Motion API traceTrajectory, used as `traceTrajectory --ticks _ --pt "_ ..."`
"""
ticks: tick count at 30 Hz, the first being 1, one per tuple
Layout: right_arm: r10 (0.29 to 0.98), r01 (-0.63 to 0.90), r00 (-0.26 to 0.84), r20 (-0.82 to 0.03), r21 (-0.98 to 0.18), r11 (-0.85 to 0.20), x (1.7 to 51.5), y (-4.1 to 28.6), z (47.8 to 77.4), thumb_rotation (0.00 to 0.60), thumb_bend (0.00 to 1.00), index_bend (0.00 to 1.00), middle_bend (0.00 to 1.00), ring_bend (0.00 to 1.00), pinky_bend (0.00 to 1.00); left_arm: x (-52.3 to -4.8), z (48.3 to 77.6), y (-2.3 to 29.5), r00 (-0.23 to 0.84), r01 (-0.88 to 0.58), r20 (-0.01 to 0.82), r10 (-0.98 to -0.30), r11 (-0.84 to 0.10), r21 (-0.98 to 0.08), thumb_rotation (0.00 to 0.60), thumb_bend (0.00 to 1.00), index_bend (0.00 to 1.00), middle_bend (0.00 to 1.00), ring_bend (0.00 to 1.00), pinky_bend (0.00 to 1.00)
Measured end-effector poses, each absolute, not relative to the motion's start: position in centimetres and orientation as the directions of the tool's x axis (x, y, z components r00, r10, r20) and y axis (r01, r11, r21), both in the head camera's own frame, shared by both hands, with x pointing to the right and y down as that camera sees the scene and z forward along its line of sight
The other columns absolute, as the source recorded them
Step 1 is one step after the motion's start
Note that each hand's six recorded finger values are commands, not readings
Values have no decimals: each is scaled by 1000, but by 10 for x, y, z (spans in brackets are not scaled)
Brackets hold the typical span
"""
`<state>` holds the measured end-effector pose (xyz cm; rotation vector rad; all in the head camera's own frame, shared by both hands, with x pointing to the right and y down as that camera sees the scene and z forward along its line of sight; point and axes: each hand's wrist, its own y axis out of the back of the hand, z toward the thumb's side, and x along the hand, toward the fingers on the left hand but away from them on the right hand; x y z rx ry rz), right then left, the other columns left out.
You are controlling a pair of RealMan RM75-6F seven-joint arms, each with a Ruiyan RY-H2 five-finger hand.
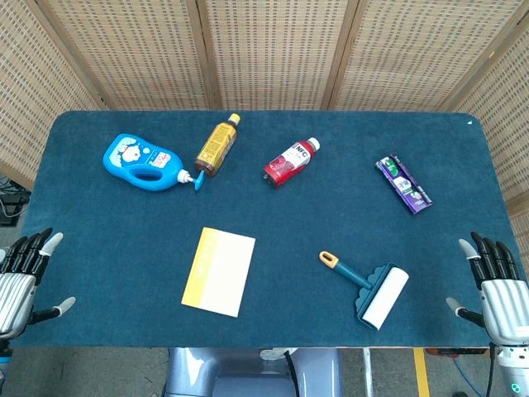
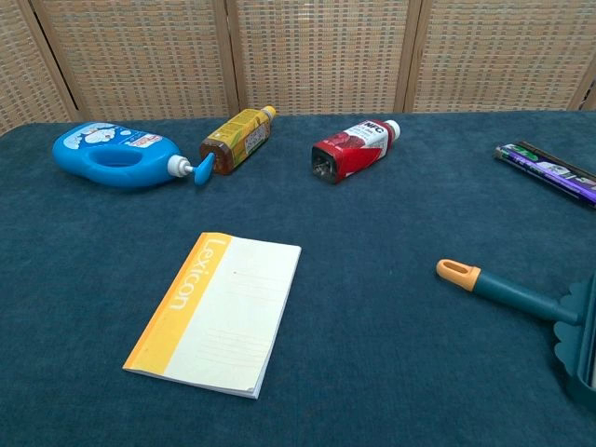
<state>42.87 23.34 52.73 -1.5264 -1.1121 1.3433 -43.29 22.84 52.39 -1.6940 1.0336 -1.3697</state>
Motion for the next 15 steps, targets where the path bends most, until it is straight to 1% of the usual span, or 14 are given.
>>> traceTrajectory --ticks 10,13,14,15 --pt "955 113 47 -292 -949 -296 429 233 528 600 0 0 0 0 0 -431 525 228 122 -145 416 -901 -431 -891 600 0 0 0 0 0" --pt "955 115 50 -292 -948 -296 428 233 528 600 0 0 0 0 0 -427 525 228 140 -168 412 -900 -432 -886 600 0 0 0 0 0" --pt "955 114 49 -291 -949 -295 429 233 527 600 0 0 0 0 0 -424 525 227 154 -180 408 -900 -431 -884 600 8 0 10 5 0" --pt "956 114 46 -291 -949 -294 429 233 527 600 0 0 0 0 0 -421 526 226 166 -189 403 -900 -430 -883 600 38 0 92 67 3"
